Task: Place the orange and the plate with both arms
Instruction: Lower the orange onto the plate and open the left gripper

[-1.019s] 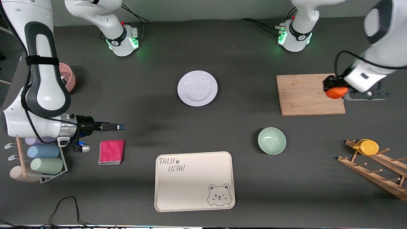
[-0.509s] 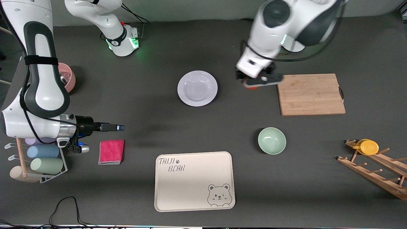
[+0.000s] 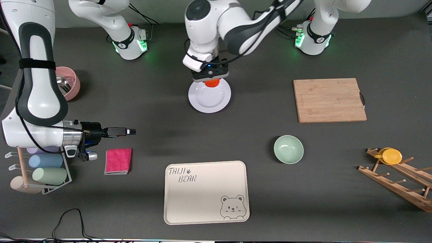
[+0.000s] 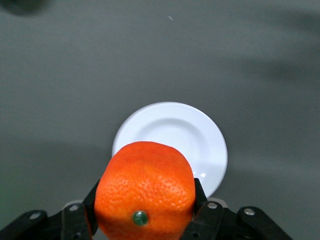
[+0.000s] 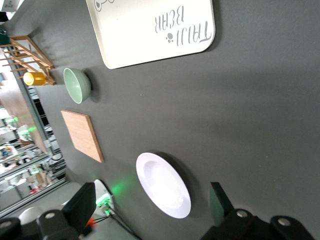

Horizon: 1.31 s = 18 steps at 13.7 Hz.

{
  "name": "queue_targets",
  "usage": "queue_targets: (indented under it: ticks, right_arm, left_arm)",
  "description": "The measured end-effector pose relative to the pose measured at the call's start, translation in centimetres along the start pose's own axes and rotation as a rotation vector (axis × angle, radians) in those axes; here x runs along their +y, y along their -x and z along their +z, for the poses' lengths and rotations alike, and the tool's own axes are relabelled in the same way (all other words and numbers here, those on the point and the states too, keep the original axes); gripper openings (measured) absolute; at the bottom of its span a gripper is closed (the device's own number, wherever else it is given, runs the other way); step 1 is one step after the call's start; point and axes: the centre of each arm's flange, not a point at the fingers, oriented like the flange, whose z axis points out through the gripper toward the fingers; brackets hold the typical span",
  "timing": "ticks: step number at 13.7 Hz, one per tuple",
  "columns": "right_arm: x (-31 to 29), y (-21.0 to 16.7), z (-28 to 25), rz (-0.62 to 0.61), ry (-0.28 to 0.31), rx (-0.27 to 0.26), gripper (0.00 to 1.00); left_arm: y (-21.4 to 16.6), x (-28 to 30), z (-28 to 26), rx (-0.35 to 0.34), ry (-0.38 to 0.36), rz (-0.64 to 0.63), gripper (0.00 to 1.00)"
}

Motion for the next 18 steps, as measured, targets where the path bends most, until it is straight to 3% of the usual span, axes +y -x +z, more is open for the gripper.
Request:
queue_targets:
  ticks: [5, 9, 11, 15, 18]
  right_arm:
    - [3.6, -0.4, 0.2, 0.072, -0.207, -0.075, 1.0]
    - [4.9, -0.8, 0.9, 0.011, -0.229, -0.082, 1.0]
    - [6.6, -1.0, 1.7, -0.019, -0.246, -0.101, 1.0]
    - [12.1, -1.2, 5.0, -0.082, -0.327, -0.126, 1.0]
    - [16.1, 0.1, 8.8, -0.129, -0.44, -0.097, 1.0]
  left_arm:
    - [0.8, 2.4, 9.4, -0.066, 0.009, -0.019, 0.7]
    - [1.9, 1.3, 17.9, -0.087, -0.006, 0.01, 0.7]
    - [2.8, 0.6, 19.5, -0.097, -0.02, 0.017, 0.7]
    - [3.4, 0.4, 20.3, -0.094, -0.012, 0.019, 0.7]
    - [3.5, 0.5, 20.8, -0.086, -0.006, 0.025, 0.7]
